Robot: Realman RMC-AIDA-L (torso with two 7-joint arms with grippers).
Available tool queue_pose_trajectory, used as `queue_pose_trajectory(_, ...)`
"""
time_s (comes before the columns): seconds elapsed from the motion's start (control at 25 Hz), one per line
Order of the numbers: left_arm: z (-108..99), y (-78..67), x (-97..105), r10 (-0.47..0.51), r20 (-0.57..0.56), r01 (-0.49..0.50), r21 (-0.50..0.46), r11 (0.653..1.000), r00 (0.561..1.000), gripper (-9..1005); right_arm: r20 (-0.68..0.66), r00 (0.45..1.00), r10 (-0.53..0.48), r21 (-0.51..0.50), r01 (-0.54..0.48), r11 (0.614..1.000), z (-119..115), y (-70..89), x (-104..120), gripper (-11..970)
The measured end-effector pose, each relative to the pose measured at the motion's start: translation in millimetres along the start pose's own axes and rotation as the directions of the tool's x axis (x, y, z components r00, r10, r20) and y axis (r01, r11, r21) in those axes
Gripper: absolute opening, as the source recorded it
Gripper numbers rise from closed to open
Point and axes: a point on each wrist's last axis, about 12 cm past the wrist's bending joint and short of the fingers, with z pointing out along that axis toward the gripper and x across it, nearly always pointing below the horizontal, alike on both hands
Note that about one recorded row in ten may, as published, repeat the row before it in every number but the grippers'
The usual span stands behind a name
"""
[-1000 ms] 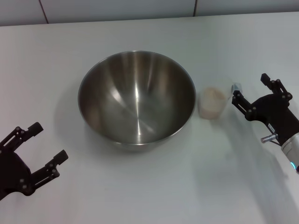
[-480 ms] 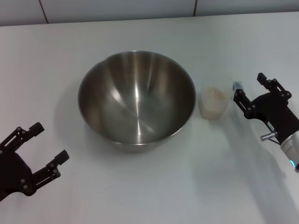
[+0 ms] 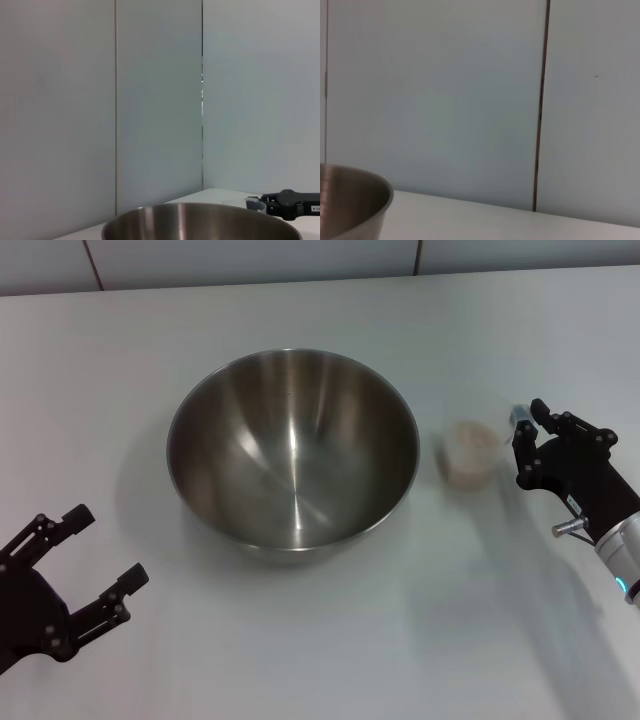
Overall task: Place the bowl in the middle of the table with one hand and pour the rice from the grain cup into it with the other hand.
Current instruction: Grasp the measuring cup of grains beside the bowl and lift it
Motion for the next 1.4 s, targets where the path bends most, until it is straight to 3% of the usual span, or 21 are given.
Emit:
queue_pose_trajectory(0.44,0.2,-1.0,1.2,0.0,-0.004,0.0,-0.005,1.0,1.0,841,0.011,0.999,0.053,0.003,-0.053,0.999,5.7,-4.3,-3.5,56)
queue_pose_trajectory(1.16,0.2,-0.9,1.2,0.0,-0.004,0.0,-0.005,1.0,1.0,842,0.035,0.997,0.065,0.027,-0.066,0.997,6.9,-6.6,-6.5,16)
queue_pose_trajectory(1.4,0.4,-1.1,1.4,-0.001,-0.006,0.001,-0.002,1.0,1.0,842,0.143,0.988,0.053,0.037,-0.059,0.998,14.2,-16.6,-23.1,16)
